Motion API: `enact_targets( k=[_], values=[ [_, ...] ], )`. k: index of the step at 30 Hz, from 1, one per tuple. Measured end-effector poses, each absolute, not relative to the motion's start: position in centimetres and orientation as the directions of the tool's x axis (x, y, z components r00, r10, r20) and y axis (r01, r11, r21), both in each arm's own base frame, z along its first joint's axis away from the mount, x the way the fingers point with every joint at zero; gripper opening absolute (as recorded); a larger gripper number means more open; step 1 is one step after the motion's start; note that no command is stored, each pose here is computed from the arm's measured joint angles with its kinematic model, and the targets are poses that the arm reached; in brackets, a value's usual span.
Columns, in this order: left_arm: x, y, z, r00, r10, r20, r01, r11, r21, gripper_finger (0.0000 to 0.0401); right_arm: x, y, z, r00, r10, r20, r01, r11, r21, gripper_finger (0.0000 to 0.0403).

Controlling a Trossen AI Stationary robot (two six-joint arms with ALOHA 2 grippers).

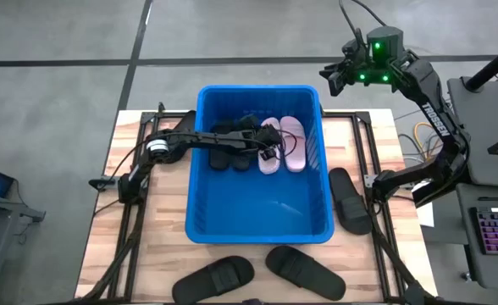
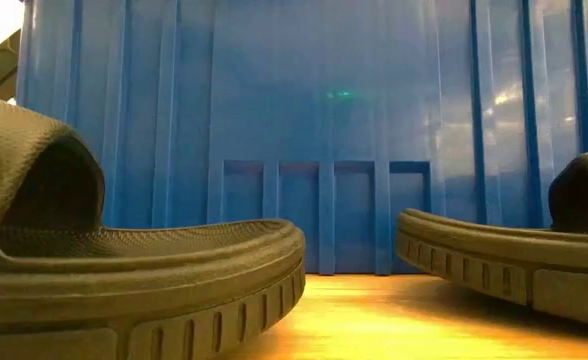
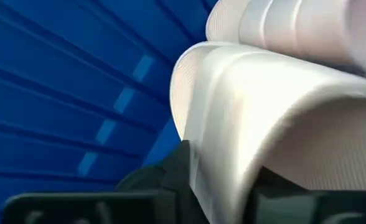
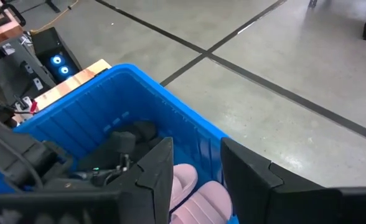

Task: Pick and place slides into bin
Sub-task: Put the pink slide into the blue bin, then put the black slide into the blue bin

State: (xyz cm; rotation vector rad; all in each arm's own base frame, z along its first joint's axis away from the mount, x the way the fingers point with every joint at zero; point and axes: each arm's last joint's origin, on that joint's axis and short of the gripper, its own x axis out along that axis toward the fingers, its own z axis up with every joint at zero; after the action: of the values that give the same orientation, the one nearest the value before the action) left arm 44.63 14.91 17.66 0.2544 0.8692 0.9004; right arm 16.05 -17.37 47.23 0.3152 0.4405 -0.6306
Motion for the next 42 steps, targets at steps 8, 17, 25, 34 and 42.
enact_targets(
  k=[8, 17, 25, 34, 42],
  values=[
    [45.0, 15.3, 18.1, 0.412, 0.683, -0.603, -0.523, 0.719, 0.458, 0.0177, 15.9, -17.2, 47.3, 0.722, -0.497, -0.482, 0.627, 0.764, 0.151, 0.0116],
    [45.2, 14.8, 18.9, 0.497, 0.585, -0.641, -0.465, 0.803, 0.372, 0.0263, 15.8, -17.1, 47.4, 0.723, -0.499, -0.478, 0.626, 0.765, 0.149, 0.0123],
    [44.8, 14.1, 21.3, 0.534, 0.573, -0.621, -0.461, 0.814, 0.354, 0.0283, 15.6, -16.9, 47.6, 0.725, -0.501, -0.472, 0.624, 0.769, 0.142, 0.0114],
    [45.2, 13.8, 23.0, 0.656, 0.509, -0.557, -0.431, 0.859, 0.277, 0.0268, 15.5, -16.7, 47.7, 0.727, -0.503, -0.468, 0.623, 0.770, 0.139, 0.0118],
    [45.4, 14.9, 22.8, 0.683, 0.509, -0.524, -0.449, 0.858, 0.248, 0.0165, 15.4, -16.7, 47.8, 0.728, -0.504, -0.465, 0.623, 0.770, 0.141, 0.0110]
  ],
)
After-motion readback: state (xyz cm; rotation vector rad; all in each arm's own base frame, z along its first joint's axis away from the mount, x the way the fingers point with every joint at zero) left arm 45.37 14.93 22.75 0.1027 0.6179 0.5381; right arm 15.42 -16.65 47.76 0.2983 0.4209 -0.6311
